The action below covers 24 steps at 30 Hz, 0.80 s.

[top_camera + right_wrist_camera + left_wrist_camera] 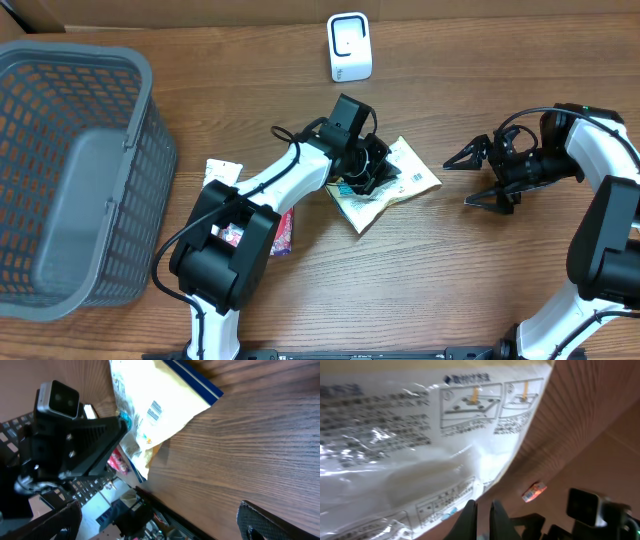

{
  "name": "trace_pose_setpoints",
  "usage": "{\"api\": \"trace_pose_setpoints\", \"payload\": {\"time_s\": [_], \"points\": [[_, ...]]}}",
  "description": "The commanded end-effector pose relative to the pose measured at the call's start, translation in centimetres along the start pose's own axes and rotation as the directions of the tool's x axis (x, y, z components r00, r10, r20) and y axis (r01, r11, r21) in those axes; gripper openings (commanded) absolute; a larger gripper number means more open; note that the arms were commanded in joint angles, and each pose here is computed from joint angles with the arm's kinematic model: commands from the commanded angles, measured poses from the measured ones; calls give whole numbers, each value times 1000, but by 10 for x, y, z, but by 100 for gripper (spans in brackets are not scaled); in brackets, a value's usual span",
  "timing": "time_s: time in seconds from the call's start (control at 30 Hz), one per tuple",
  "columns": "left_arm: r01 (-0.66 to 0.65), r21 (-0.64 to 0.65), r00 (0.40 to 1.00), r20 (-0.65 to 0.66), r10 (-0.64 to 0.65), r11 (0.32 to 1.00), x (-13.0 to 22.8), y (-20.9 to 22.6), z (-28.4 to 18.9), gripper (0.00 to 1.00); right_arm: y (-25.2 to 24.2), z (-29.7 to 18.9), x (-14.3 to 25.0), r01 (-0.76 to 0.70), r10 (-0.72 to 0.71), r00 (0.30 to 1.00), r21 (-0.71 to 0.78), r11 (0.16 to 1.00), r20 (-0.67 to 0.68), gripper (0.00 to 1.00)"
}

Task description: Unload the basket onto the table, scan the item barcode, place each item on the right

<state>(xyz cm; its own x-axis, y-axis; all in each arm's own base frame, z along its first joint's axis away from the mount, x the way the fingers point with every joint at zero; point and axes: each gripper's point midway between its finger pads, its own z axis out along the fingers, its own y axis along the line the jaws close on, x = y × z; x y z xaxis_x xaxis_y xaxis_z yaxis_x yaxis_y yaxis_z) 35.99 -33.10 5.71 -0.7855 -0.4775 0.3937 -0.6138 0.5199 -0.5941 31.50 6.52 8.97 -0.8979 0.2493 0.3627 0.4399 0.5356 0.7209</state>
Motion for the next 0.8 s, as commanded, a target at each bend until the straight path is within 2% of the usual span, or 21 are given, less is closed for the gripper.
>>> {"api": "trace_pose_setpoints", "payload": {"time_s": [0.0, 0.07, 0.13, 0.23, 0.3, 0.37, 0.43, 0.5, 0.57, 0.67, 0.77], "points": [[-49, 52, 999, -9, 49, 997, -3, -16, -7, 4, -7, 7, 9, -97, 97, 995, -12, 995, -11, 100], [-153, 79, 988, 19, 152, 985, -13, -27, -16, 4, -15, 13, 12, -109, 109, 994, -12, 994, -19, 100], [-274, 102, 962, 43, 271, 956, -21, -38, -26, 14, -22, 20, 16, -117, 116, 993, -26, 993, -27, 100], [-528, 142, 849, 83, 521, 837, -31, -57, -47, 25, -25, 34, 27, -136, 131, 989, -79, 988, -62, 100], [-644, 145, 765, 105, 635, 751, -37, -62, -60, 34, -26, 43, 32, -134, 126, 989, -103, 986, -76, 100], [-720, 113, 694, 129, 709, 685, -48, -63, -73, 41, -34, 58, 32, -190, 184, 980, -95, 977, -74, 100], [-771, 81, 637, 141, 758, 632, -59, -62, -87, 46, -44, 76, 29, -284, 280, 958, -74, 956, -57, 100], [-790, 40, 611, 143, 779, 612, -70, -58, -100, 48, -57, 94, 25, -377, 377, 926, -29, 926, -17, 100], [-784, -33, 610, 146, 779, 620, -86, -48, -114, 49, -64, 116, 22, -452, 452, 891, -1, 892, 32, 100], [-774, -115, 608, 140, 781, 623, -103, -35, -130, 51, -59, 140, 22, -488, 486, 871, 3, 873, 68, 100], [-756, -182, 616, 125, 777, 629, -116, -19, -142, 52, -58, 163, 19, -524, 509, 844, 57, 850, 168, 100]]}}
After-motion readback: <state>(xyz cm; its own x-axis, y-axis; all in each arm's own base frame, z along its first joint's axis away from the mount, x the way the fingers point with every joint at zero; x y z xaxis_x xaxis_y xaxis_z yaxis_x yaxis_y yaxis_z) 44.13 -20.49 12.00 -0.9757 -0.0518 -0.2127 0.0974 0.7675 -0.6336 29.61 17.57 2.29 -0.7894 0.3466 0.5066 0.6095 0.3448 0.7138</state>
